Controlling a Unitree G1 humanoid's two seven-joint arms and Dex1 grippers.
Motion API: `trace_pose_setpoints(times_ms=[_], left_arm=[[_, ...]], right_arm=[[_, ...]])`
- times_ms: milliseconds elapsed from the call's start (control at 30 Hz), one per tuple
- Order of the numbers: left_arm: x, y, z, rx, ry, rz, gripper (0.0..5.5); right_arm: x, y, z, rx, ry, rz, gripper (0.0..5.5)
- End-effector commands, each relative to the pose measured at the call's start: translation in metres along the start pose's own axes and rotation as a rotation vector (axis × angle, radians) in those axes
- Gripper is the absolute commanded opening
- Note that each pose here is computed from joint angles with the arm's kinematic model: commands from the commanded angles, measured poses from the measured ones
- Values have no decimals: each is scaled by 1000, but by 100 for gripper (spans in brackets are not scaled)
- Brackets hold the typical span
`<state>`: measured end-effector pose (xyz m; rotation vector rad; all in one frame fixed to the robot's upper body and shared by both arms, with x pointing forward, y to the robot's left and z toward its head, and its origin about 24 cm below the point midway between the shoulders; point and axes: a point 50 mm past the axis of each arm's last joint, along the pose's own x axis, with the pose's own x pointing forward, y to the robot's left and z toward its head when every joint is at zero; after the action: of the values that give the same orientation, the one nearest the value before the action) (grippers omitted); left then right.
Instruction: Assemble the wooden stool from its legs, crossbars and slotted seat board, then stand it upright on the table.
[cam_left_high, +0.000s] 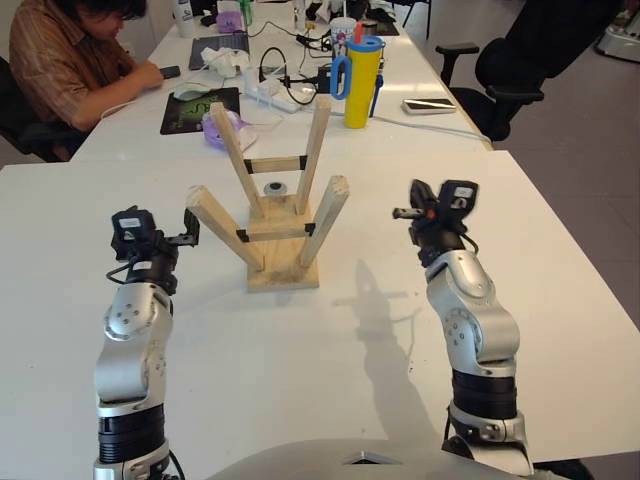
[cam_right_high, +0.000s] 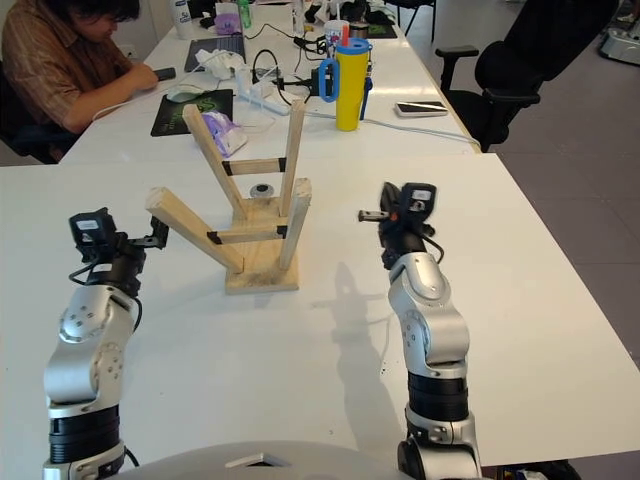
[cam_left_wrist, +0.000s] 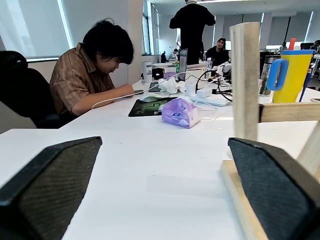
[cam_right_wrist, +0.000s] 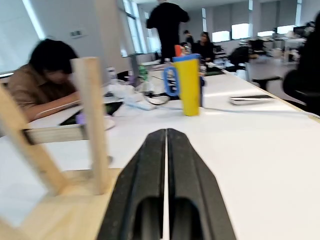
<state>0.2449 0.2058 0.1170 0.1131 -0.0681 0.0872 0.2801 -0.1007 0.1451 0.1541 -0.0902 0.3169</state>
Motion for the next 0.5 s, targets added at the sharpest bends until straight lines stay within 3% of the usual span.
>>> trace_pose_setpoints(times_ms=[33,100,300,433,500], left_arm=[[4,-29,9,64,-14,-89,468],[7,-28,6,92,19,-73,468],[-1,15,-28,202,194,-8,468],[-30,41,-55,348,308,-100,468],[-52,40,-68,377,316,-259,468]], right_arm=[[6,73,-26,-23,191,348,3],[5,61,-35,-53,257,288,3],[3,-16,-49,-166,395,60,3],[13,-37,-35,-160,273,94,3],[25,-42,-25,-119,190,173,3]])
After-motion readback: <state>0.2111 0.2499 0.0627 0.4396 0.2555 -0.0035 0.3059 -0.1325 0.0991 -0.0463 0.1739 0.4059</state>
